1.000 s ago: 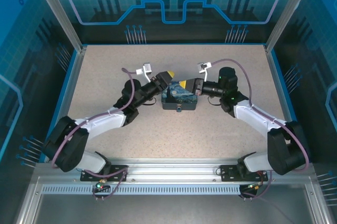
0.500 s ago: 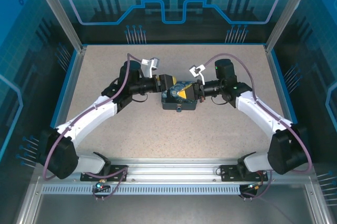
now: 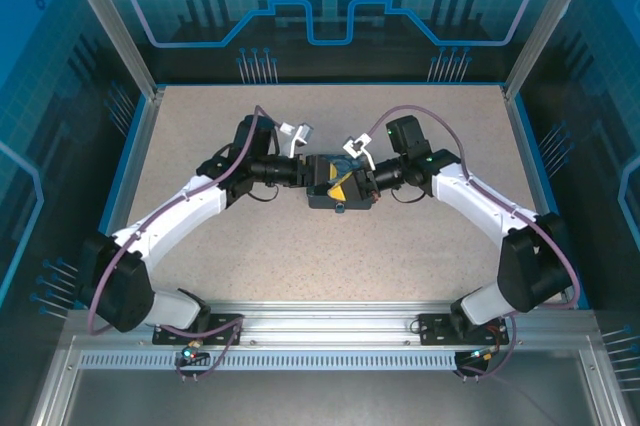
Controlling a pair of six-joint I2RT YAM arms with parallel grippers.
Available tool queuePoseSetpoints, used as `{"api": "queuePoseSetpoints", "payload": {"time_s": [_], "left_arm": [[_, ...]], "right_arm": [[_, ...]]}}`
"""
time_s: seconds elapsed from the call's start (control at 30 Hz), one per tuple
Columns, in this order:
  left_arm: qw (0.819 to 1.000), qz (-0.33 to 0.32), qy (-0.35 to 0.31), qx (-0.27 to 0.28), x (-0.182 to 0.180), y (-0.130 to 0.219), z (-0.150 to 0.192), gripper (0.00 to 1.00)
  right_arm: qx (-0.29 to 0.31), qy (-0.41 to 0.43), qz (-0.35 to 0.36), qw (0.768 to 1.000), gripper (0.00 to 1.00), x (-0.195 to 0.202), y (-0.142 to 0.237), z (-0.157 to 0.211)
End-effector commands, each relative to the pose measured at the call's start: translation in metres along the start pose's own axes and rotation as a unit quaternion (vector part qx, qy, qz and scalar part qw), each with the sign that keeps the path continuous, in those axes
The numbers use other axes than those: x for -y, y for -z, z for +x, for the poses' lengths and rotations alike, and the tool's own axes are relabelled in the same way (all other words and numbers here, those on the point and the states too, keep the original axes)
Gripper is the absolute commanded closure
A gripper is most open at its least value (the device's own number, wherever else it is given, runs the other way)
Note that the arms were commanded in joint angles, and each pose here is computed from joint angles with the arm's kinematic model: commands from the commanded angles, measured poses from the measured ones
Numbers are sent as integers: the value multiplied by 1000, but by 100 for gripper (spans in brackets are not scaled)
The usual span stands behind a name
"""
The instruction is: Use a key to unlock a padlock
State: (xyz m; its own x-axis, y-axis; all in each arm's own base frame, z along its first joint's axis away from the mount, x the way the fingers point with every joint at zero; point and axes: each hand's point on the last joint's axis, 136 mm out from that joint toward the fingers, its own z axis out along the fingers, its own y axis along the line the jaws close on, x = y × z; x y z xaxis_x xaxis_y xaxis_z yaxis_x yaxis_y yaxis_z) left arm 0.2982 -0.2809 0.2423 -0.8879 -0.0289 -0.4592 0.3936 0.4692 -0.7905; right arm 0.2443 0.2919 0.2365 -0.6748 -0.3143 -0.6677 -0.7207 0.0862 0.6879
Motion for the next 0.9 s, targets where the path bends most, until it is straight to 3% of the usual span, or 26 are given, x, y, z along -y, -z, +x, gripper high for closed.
{"api": "queuePoseSetpoints", "payload": {"time_s": [0.0, 0.2, 0.4, 0.5, 0.63, 0.73, 0.87], "left_arm": [[1000, 19, -1, -17, 5, 1, 1, 46], [1000, -7, 15, 11, -11, 2, 2, 44], [989, -39, 87, 116, -40, 19, -17, 42], [976, -21, 140, 165, -42, 24, -27, 41], [946, 20, 230, 226, -46, 30, -37, 39], [912, 51, 308, 268, -53, 33, -41, 38], [874, 82, 369, 305, -51, 32, -43, 38]], "right_arm": [[-5, 12, 0, 1000, 100, -3, -6, -7], [18, 5, 20, 1000, 100, 3, -3, -17], [103, -44, 53, 992, 100, 20, 25, -42], [145, -76, 64, 984, 100, 23, 32, -55], [196, -131, 86, 968, 100, 29, 34, -68], [239, -162, 79, 954, 100, 30, 35, -81], [301, -230, 86, 922, 100, 46, 35, -89]]}}
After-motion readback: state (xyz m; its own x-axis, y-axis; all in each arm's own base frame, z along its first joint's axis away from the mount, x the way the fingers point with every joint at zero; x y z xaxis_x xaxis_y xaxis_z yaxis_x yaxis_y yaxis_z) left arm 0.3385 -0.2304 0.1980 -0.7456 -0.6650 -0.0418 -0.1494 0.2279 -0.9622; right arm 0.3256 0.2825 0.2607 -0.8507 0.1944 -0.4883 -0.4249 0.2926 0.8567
